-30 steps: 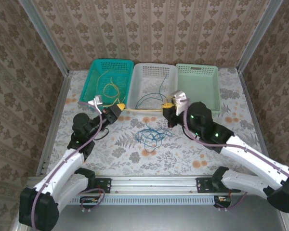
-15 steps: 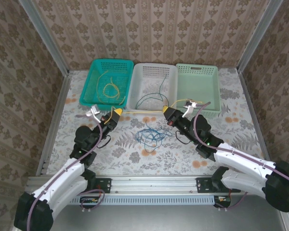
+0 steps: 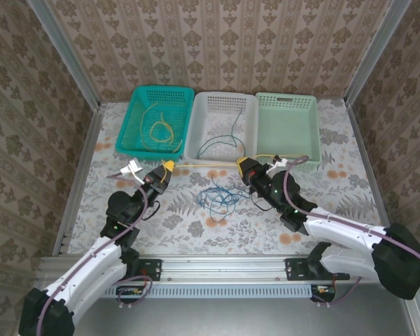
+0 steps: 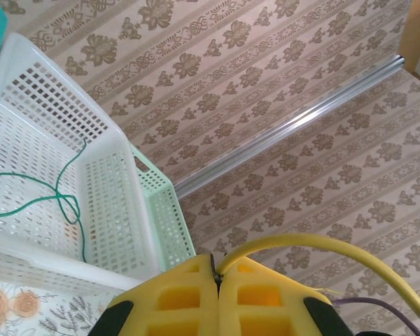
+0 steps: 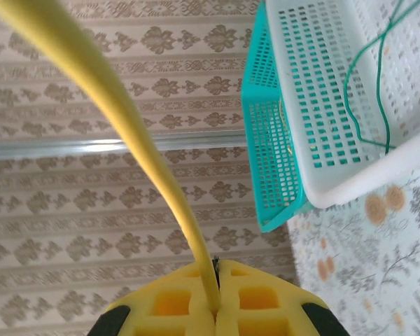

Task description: Untangle the cables

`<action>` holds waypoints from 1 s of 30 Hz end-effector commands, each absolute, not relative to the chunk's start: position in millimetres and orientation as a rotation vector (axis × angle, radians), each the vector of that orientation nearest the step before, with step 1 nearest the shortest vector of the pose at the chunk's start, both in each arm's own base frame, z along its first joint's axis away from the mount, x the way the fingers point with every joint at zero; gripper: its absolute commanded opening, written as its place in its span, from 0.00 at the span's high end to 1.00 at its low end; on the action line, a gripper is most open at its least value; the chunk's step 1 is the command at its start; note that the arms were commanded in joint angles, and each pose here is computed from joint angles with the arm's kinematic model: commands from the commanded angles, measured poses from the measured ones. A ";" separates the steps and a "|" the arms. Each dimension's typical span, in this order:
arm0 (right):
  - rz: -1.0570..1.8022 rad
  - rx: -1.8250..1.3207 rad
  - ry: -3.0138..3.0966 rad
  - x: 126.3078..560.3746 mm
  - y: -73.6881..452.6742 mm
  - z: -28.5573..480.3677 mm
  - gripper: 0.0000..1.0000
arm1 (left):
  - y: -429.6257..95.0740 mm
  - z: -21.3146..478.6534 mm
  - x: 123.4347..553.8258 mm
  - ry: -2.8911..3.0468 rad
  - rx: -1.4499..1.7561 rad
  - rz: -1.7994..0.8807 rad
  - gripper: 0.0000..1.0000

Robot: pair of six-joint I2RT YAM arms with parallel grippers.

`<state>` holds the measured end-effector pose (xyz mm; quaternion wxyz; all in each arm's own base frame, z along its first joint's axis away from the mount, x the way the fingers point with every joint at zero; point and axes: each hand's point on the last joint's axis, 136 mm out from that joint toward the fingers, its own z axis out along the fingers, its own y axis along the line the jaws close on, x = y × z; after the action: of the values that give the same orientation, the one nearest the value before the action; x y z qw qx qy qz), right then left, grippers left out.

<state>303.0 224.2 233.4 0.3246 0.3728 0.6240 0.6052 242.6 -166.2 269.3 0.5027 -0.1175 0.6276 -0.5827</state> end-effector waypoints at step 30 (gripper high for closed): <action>0.733 0.447 1.845 288.4 138.7 285.9 0.11 | -64.3 350.0 352.1 1.387 -0.033 -0.675 1.00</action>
<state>295.5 153.3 289.9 0.5126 0.1987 0.7625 0.3410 350.1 -51.3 319.9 0.7080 -0.0771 0.6553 -0.2517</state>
